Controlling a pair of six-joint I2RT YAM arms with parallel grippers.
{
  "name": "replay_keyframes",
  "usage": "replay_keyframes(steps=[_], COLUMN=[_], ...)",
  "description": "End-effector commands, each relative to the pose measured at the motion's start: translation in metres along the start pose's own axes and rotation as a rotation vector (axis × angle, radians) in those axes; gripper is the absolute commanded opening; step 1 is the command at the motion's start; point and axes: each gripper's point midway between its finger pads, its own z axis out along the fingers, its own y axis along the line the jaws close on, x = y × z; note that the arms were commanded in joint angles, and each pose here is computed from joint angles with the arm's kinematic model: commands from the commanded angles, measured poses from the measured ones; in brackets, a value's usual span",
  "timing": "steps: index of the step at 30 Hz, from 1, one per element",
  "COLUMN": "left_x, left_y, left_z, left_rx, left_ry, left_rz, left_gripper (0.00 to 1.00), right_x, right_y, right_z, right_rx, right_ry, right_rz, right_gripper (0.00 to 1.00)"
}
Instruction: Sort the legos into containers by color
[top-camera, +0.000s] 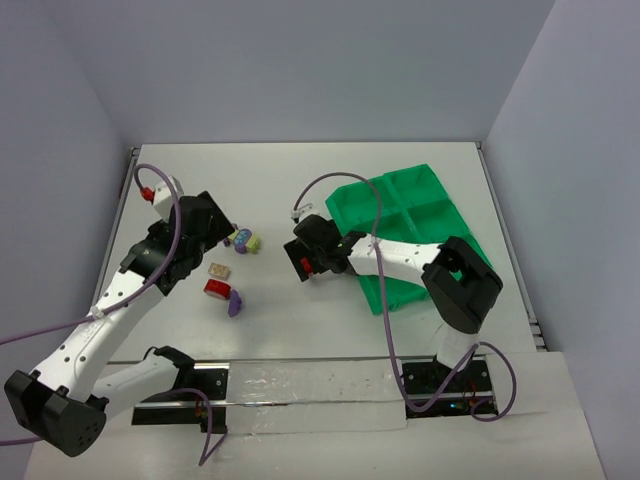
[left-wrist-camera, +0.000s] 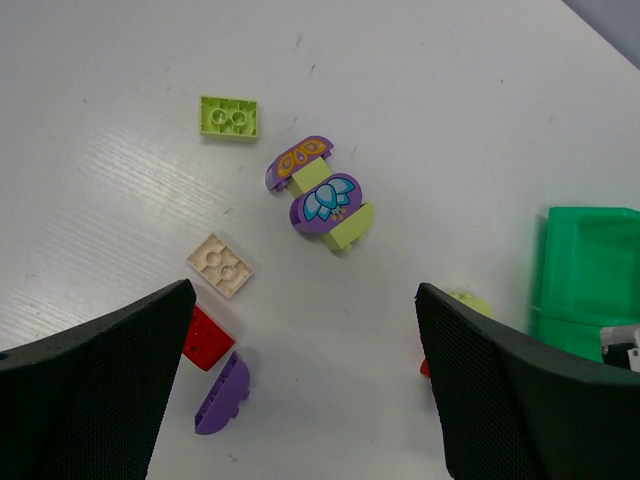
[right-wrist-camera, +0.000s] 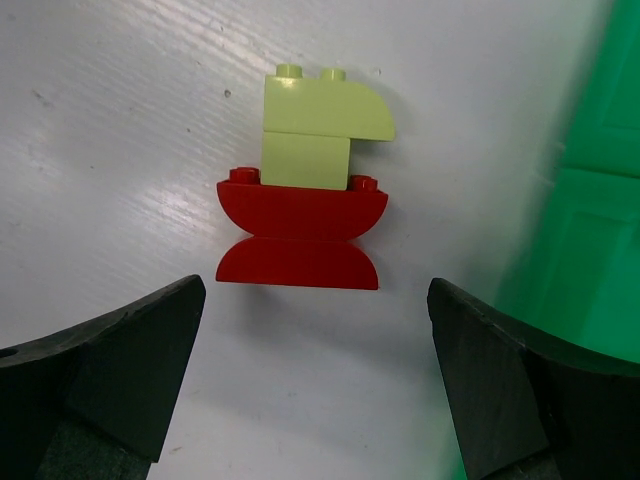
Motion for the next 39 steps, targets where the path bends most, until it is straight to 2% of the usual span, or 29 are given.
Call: replay_keyframes(steps=[1, 9, 17, 25, 33, 38, 39], left_x=[-0.005, -0.001, 0.004, 0.010, 0.017, 0.020, 0.020], left_y=[-0.002, -0.004, -0.003, -0.012, -0.012, -0.016, -0.017], left_z=[0.001, 0.003, 0.005, 0.006, 0.010, 0.011, 0.011], left_rx=[0.001, 0.021, 0.014, 0.066, 0.055, 0.080, 0.085], left_ry=[-0.010, -0.008, 0.013, 0.034, 0.054, 0.065, 0.066], left_rz=[-0.005, -0.018, -0.007, 0.001, 0.009, 0.012, 0.011], left_gripper=[0.99, 0.99, 0.99, 0.99, 0.99, 0.99, 0.99], right_x=[-0.010, -0.004, -0.012, -0.009, -0.004, -0.001, 0.000], right_y=[0.003, 0.014, 0.008, -0.001, 0.006, 0.009, 0.009], right_z=[0.005, 0.020, 0.028, 0.032, 0.040, 0.043, 0.043], right_rx=[-0.030, -0.065, 0.007, 0.068, 0.026, 0.010, 0.007], right_ry=[-0.007, 0.016, -0.019, -0.028, -0.037, -0.027, -0.025], right_rz=[-0.044, -0.008, 0.123, 0.178, 0.179, 0.162, 0.160], right_gripper=[1.00, 1.00, 1.00, 0.99, 0.93, 0.84, 0.78])
